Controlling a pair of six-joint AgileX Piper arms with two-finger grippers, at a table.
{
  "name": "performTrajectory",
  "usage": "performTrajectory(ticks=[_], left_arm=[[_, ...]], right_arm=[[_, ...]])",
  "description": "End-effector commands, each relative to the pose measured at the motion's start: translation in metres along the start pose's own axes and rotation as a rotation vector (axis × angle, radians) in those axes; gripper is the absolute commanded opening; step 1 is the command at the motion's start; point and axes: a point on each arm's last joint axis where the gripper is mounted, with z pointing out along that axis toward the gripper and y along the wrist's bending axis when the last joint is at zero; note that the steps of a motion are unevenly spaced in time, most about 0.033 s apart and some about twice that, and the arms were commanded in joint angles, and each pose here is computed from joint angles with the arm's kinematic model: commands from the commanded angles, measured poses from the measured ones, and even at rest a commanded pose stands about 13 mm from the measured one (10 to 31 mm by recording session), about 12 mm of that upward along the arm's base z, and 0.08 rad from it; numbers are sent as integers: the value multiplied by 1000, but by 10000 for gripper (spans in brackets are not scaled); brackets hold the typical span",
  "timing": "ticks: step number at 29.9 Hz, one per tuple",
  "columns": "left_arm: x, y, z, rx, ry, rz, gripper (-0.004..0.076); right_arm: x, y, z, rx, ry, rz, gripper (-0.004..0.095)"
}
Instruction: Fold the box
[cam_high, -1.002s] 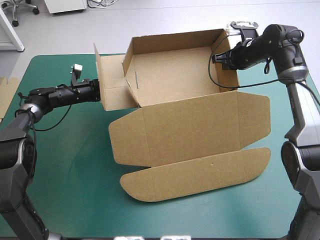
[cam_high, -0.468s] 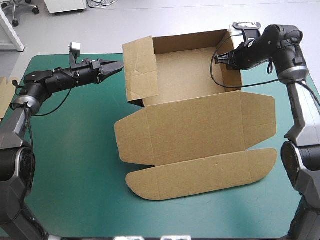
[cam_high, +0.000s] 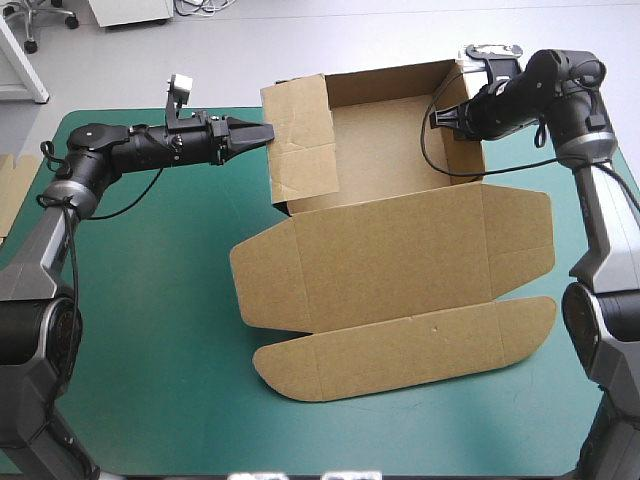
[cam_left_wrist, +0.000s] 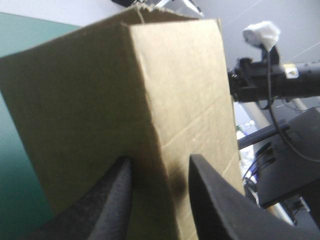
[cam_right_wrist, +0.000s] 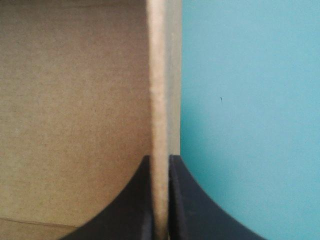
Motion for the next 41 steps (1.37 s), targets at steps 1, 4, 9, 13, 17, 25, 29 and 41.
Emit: performTrajectory(ticks=[1,4,9,13,17,25,29,41], left_arm=[[-1,-43,-8,41,100,82,274],[3,-46,-9,-2,140,100,274],[1,-51,-7,-6,118,78,288],[3,-50,1,-59,117,71,288],[4,-51,9,-87,108,66,288],[-1,-64,20,-182,127,132,307],[-6,-69,16,-242,131,167,374],[-24,-74,9,-363,37,168,430]], right_arm=[[-9,10,-37,-40,-133,15,-17],[-9,10,-37,-42,-131,18,-17],[-9,11,-37,-53,-129,38,-17],[-9,12,-37,-67,-126,55,-17],[-9,12,-37,-69,-122,66,-17],[-7,19,-35,-81,-106,59,-17],[-7,21,-35,-89,-105,67,-17],[-6,22,-35,-104,-88,114,-16]])
